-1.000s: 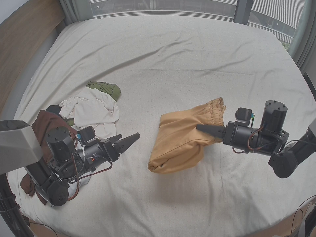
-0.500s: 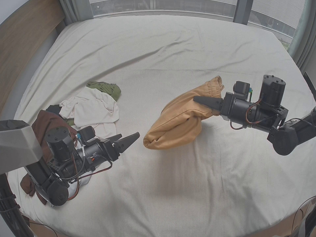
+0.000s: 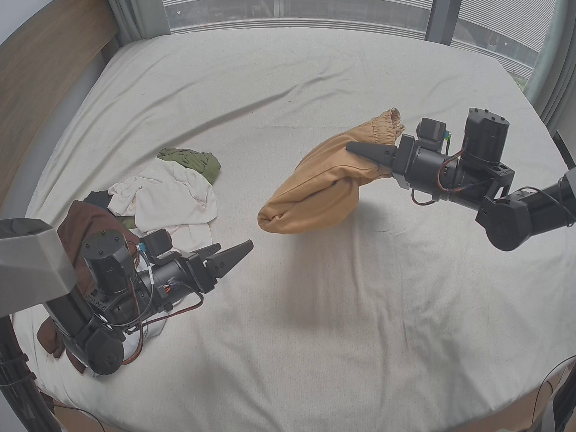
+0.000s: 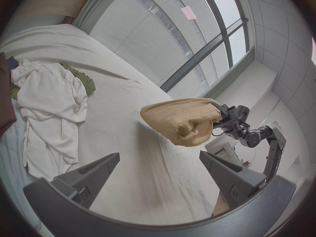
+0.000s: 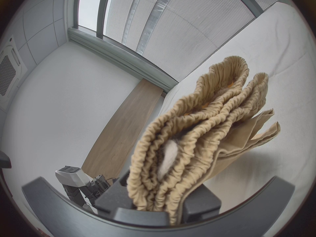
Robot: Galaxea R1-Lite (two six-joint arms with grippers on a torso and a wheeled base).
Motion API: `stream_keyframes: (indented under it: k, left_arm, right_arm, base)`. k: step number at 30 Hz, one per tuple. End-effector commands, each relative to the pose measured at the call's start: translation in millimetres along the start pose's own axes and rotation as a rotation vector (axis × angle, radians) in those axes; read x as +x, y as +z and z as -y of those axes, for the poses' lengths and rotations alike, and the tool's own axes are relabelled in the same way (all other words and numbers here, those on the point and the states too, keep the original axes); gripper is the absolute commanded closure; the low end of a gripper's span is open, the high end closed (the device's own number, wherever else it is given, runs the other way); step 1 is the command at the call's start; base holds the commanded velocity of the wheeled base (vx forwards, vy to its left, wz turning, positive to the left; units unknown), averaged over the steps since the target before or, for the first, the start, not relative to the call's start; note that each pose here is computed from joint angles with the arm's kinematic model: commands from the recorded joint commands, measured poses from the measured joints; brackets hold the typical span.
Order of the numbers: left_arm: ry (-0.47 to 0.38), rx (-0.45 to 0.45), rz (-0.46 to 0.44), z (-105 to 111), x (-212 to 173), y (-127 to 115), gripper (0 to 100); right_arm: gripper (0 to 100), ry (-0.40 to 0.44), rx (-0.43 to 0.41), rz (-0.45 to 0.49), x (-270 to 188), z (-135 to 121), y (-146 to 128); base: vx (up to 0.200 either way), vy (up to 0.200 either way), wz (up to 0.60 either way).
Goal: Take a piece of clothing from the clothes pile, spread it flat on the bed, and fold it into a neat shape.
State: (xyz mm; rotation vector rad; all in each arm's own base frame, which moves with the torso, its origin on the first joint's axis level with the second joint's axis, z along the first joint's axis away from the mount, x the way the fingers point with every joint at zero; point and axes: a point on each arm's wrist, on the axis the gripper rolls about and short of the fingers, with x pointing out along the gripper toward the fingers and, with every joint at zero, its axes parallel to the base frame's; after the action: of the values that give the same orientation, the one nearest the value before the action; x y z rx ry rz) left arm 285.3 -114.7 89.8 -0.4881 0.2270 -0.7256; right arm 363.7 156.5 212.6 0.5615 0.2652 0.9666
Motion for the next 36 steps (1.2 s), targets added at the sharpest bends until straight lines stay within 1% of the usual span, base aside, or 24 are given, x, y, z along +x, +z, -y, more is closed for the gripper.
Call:
stream_keyframes:
  k: [1,4,10,14,17,29,30,36]
  left_arm:
    - [-0.003,0.0,0.004,1.4,-1.0,1.4,0]
    - [-0.001,-0.002,0.001,1.5,-2.1,0.6,0]
    - [0.002,-0.003,-0.003,0.9,-2.1,-0.5,0]
    - [0.001,-0.003,-0.002,1.1,-2.2,-0.1,0]
    - [0.004,-0.004,-0.003,0.4,-2.5,-0.6,0]
    - [0.005,-0.005,-0.006,-0.1,-2.2,-1.3,0]
    - [0.005,-0.005,-0.006,-0.1,-2.2,-1.3,0]
    - [0.006,-0.007,-0.007,-0.2,-2.2,-1.4,0]
  right_arm:
    - [100,-0.01,0.009,-0.01,16.6,20.0,-4.6]
    - [100,-0.001,-0.004,0.004,27.5,27.9,-0.9]
    - [100,-0.007,0.002,-0.001,39.6,33.8,5.7]
    - [100,0.004,-0.011,0.013,46.0,35.4,11.2]
    - [100,0.0,-0.015,0.022,49.6,37.0,22.4]
    - [100,0.027,-0.06,0.078,50.5,15.2,64.8]
    - [100,0.03,-0.07,0.091,49.2,11.3,73.2]
    - [100,0.022,-0.089,0.125,48.2,14.9,90.2]
  base:
    - [0.0,0.0,0.0]
    - [0.0,0.0,0.0]
    - [0.0,0.0,0.0]
    - [0.0,0.0,0.0]
    - [0.0,0.0,0.0]
    - [0.0,0.0,0.0]
    - [0.0,0.0,0.0]
    - [0.0,0.0,0.0]
